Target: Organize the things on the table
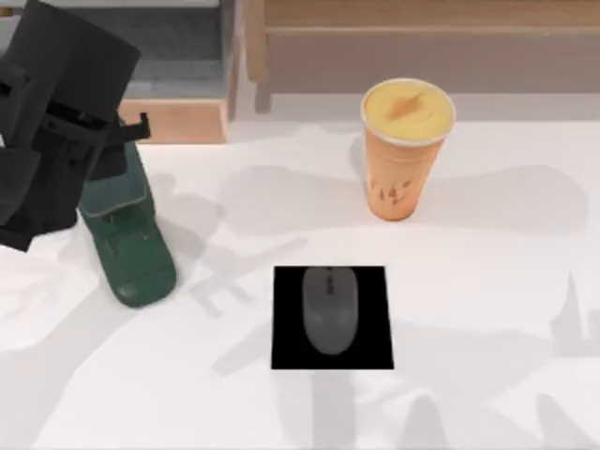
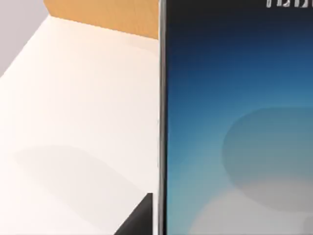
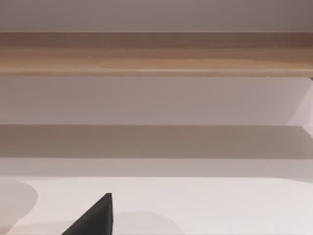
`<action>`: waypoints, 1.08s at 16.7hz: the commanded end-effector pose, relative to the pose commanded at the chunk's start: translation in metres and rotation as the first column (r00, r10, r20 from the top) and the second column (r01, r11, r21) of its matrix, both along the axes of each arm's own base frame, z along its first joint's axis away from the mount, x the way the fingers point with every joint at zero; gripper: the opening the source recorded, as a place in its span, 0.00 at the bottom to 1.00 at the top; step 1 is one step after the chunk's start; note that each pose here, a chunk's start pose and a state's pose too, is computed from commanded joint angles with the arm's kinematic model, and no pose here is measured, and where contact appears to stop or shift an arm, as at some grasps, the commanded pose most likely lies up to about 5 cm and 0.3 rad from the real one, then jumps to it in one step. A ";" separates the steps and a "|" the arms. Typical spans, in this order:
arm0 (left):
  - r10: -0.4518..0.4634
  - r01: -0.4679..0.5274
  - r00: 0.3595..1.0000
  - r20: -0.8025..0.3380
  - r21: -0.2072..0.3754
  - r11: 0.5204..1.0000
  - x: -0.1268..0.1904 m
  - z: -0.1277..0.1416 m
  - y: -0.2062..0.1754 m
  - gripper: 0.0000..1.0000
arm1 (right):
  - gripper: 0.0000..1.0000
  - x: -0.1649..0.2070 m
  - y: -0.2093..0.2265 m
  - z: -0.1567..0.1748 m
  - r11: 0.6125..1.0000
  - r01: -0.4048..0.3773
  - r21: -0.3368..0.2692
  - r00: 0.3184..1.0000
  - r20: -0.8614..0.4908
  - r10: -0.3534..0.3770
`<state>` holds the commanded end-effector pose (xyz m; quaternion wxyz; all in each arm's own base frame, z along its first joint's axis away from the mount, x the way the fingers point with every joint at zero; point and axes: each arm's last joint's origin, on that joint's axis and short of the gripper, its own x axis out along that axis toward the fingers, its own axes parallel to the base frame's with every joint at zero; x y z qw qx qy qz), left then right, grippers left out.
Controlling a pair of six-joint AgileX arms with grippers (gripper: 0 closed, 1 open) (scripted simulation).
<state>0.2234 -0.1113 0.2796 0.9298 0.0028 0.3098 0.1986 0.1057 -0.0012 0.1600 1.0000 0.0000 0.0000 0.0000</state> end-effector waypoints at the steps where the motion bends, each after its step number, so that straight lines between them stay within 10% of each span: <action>1: -0.001 0.003 0.998 0.059 -0.029 1.000 -0.006 0.000 -0.014 0.00 | 1.00 0.000 0.000 0.000 1.000 0.000 0.000 1.000 0.000 0.000; 9: 0.057 -0.047 0.977 0.206 -0.055 0.997 -0.008 -0.044 -0.059 0.00 | 1.00 0.000 0.000 0.000 1.000 0.000 0.000 1.000 0.000 0.000; 18: 0.037 0.010 0.956 0.291 -0.159 0.987 -0.010 -0.019 -0.066 0.00 | 1.00 0.000 0.000 0.000 1.000 0.000 0.000 1.000 0.000 0.000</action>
